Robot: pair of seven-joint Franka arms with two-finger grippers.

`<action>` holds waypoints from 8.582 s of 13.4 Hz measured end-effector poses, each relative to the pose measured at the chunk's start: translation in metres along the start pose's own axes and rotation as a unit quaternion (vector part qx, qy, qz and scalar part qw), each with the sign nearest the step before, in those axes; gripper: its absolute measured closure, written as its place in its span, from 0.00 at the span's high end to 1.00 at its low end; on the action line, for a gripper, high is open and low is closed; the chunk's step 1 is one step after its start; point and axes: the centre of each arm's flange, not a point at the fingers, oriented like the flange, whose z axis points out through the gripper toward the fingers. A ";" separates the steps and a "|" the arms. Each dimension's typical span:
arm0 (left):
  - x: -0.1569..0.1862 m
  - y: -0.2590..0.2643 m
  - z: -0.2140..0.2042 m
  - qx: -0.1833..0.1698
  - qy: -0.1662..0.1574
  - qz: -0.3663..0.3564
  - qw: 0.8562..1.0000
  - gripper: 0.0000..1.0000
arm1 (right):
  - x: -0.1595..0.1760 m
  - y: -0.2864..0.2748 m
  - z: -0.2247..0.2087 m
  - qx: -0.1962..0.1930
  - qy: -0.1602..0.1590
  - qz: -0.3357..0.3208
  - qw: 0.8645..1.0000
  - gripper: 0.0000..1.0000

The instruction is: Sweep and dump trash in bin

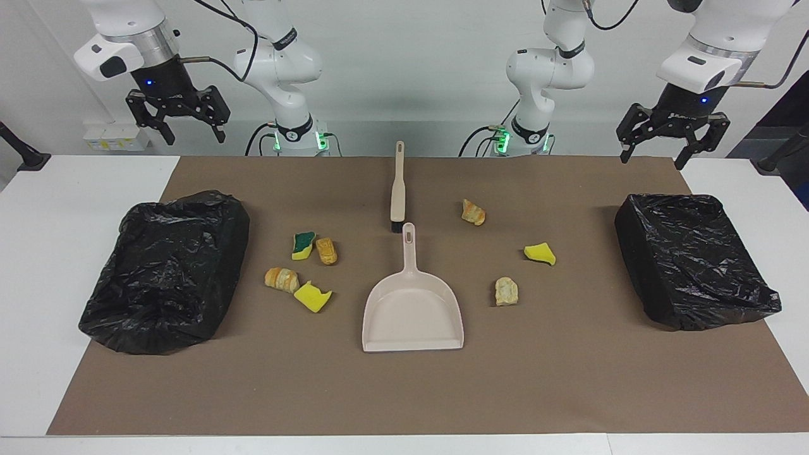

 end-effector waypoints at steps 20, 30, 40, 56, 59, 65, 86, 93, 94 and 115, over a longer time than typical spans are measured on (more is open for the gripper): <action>-0.014 0.131 0.021 -0.026 -0.032 0.086 0.995 1.00 | 0.000 -0.001 0.023 0.002 -0.021 -0.001 1.000 1.00; -0.116 0.318 0.120 -0.032 -0.064 0.050 0.996 1.00 | 0.075 -0.133 0.187 -0.003 0.015 0.037 0.999 1.00; -0.220 0.449 0.250 -0.032 -0.062 0.034 0.997 1.00 | 0.078 -0.329 0.283 0.046 -0.001 0.065 0.997 1.00; -0.264 0.480 0.305 -0.024 -0.068 0.051 0.996 0.99 | 0.056 -0.369 0.322 0.029 -0.021 -0.077 0.996 0.32; -0.264 0.480 0.305 -0.023 -0.069 0.049 0.996 0.86 | 0.071 -0.338 0.292 0.034 -0.009 -0.170 0.985 0.32; -0.263 0.481 0.303 -0.017 -0.060 0.059 0.996 0.55 | 0.071 -0.239 0.212 0.015 -0.050 -0.365 0.930 0.32; -0.119 0.254 0.224 0.042 -0.083 -0.038 0.995 0.26 | 0.007 -0.226 0.257 -0.005 -0.120 -0.592 0.797 0.32; -0.090 0.111 0.240 0.045 -0.100 -0.087 0.990 0.26 | 0.004 -0.286 0.305 -0.022 -0.087 -0.592 0.801 0.32; -0.090 0.091 0.241 0.044 -0.103 -0.090 0.990 0.26 | 0.006 -0.287 0.310 -0.023 -0.085 -0.593 0.801 0.32; -0.165 0.167 0.302 0.070 -0.113 -0.258 0.957 0.26 | 0.000 -0.292 0.323 -0.023 -0.090 -0.584 0.806 0.32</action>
